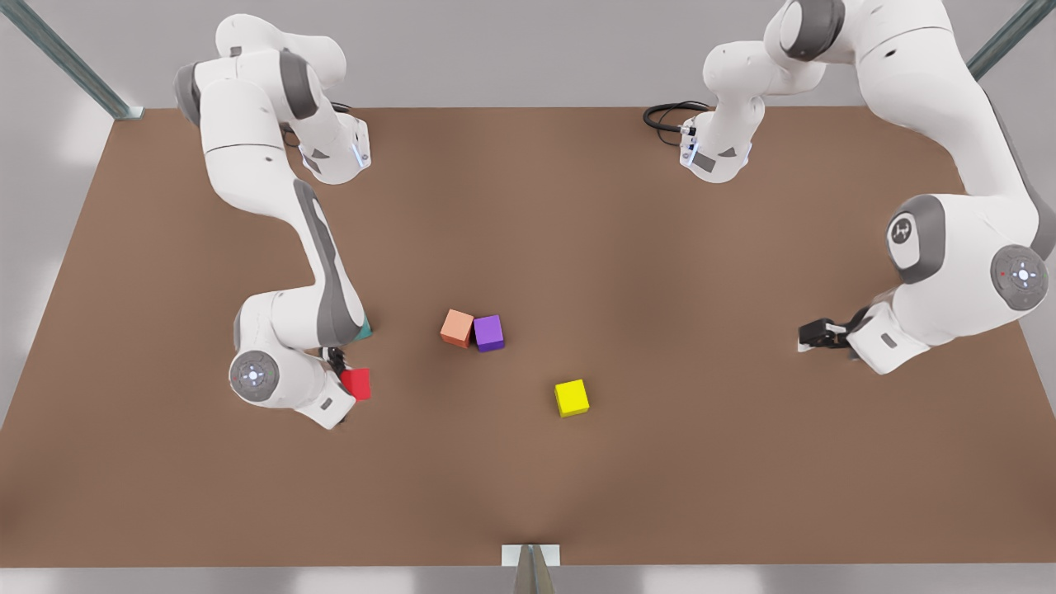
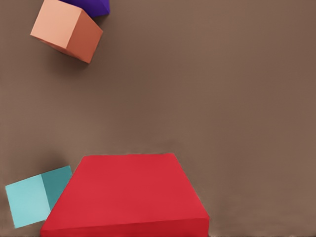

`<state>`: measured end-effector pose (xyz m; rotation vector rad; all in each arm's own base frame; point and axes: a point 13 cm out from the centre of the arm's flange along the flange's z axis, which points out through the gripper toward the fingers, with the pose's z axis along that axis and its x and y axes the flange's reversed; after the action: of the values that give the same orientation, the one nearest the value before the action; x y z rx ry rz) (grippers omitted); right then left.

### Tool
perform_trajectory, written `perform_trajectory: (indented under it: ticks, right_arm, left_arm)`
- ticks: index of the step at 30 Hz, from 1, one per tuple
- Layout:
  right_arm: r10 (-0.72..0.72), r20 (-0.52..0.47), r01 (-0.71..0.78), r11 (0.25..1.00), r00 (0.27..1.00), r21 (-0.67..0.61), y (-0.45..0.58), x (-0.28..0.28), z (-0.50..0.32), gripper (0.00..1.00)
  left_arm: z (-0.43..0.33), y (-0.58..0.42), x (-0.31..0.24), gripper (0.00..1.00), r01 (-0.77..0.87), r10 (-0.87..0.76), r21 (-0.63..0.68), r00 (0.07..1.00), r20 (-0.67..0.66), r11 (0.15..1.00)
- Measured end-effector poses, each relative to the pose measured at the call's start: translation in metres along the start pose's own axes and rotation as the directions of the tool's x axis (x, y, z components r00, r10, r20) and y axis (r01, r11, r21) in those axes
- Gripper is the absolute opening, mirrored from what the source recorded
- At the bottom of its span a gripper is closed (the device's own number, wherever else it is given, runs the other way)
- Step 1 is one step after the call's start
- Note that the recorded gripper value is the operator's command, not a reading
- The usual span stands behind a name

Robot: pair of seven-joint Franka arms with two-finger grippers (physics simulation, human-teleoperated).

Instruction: Pick up red wooden cube and pass to hand red wooden cube and place in blue wooden cube

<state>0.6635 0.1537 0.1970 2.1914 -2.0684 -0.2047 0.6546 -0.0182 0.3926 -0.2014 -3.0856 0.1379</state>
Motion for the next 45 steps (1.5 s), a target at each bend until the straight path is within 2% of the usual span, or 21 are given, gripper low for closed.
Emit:
perform_trajectory:
  ticks: [2,5,13,22,43,44,45]
  right_arm:
    - [0.064,-0.065,-0.065,0.998,0.996,-0.011,0.021,0.02,0.01,0.54]
    - [0.155,-0.105,-0.155,0.988,0.982,0.009,0.045,0.04,0.023,0.54]
    - [0.322,-0.095,-0.313,0.945,0.942,0.096,0.081,0.044,0.037,0.55]
    - [0.412,-0.089,-0.405,0.91,0.907,0.09,0.131,0.026,0.084,0.55]
    - [0.533,-0.08,-0.527,0.846,0.843,0.084,0.158,0.027,0.119,0.56]
    - [0.535,-0.08,-0.53,0.844,0.841,0.084,0.158,0.027,0.119,0.66]
    - [0.539,-0.08,-0.533,0.842,0.839,0.085,0.158,0.027,0.119,1.0]
  left_arm:
    - [0.008,0.013,0.007,1.0,0.023,-0.024,-0.024,0.999,-0.045,0.999]
    - [0.006,0.011,0.01,1.0,0.032,-0.035,-0.045,0.997,-0.065,0.998]
    - [0.008,0.014,0.017,1.0,0.073,-0.079,-0.061,0.992,-0.097,0.995]
    - [0.009,0.015,0.021,1.0,0.103,-0.109,-0.064,0.988,-0.108,0.993]
    - [0.01,0.015,0.022,1.0,0.135,-0.142,-0.068,0.984,-0.112,0.989]
    - [0.01,0.015,0.022,1.0,0.135,-0.142,-0.068,0.983,-0.112,0.988]
    - [0.01,0.015,0.022,1.0,0.136,-0.143,-0.068,0.983,-0.112,0.988]
